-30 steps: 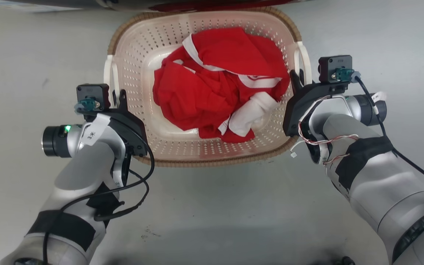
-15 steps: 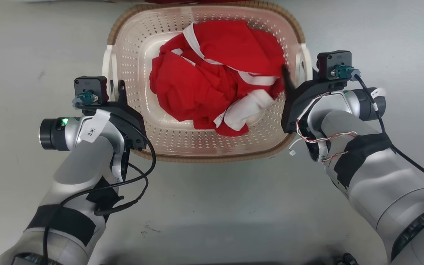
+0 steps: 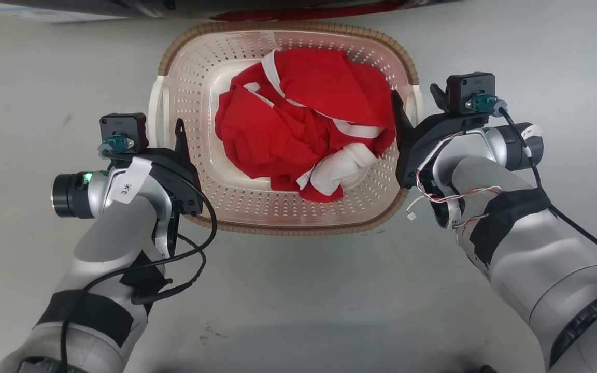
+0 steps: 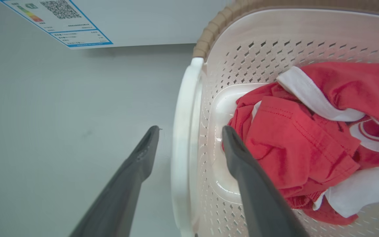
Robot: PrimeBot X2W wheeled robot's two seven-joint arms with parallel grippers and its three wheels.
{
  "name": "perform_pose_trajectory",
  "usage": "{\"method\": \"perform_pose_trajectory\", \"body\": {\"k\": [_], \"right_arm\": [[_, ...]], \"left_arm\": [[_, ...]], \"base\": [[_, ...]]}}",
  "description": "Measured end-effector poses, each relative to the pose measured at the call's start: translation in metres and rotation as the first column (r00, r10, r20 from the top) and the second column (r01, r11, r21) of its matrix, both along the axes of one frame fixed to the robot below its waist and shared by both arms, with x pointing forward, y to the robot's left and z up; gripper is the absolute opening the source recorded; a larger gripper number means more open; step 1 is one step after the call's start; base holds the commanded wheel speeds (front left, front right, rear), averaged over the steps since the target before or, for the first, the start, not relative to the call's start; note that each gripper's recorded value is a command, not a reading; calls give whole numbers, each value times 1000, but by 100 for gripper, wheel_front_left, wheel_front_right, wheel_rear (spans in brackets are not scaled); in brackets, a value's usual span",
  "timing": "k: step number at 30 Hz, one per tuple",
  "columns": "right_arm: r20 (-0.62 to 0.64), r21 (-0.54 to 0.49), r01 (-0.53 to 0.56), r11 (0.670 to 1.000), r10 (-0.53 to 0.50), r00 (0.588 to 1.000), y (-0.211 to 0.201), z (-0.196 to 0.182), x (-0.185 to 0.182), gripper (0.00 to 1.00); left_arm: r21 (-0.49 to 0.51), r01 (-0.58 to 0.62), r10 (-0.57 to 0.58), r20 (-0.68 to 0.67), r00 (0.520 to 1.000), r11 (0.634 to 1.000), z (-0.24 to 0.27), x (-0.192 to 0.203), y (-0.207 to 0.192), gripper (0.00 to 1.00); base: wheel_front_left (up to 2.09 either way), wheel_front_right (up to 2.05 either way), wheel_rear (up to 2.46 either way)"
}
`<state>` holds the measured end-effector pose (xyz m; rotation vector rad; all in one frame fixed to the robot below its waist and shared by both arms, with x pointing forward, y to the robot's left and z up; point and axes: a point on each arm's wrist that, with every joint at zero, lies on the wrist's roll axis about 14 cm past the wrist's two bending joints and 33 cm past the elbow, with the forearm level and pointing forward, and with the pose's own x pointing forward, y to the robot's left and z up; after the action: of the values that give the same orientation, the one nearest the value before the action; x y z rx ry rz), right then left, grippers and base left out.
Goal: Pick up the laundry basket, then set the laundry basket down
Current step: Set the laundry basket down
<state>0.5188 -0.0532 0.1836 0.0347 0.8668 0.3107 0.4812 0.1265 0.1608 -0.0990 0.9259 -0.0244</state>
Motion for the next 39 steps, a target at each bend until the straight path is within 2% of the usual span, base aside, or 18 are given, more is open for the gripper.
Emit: {"method": "perform_pose_trajectory", "body": {"k": [12, 22, 28, 39], "right_arm": [[124, -3, 15, 1000, -14, 992, -7, 43, 17, 100], [174, 9, 90, 996, -90, 981, -24, 82, 6, 100], [216, 67, 141, 988, -153, 964, -27, 115, 4, 100], [309, 166, 163, 973, -208, 928, -31, 173, -16, 100]], "left_arm": [[-25, 14, -12, 75, 997, 1000, 31, 6, -8, 100], [-68, 38, -27, 162, 986, 997, 74, 4, -21, 100], [-97, 40, -14, 257, 966, 994, 112, 10, -23, 100], [-130, 51, 5, 398, 917, 990, 172, -14, -23, 100]], "base": [[0, 0, 0], [0, 0, 0], [0, 0, 0], [0, 0, 0]]}}
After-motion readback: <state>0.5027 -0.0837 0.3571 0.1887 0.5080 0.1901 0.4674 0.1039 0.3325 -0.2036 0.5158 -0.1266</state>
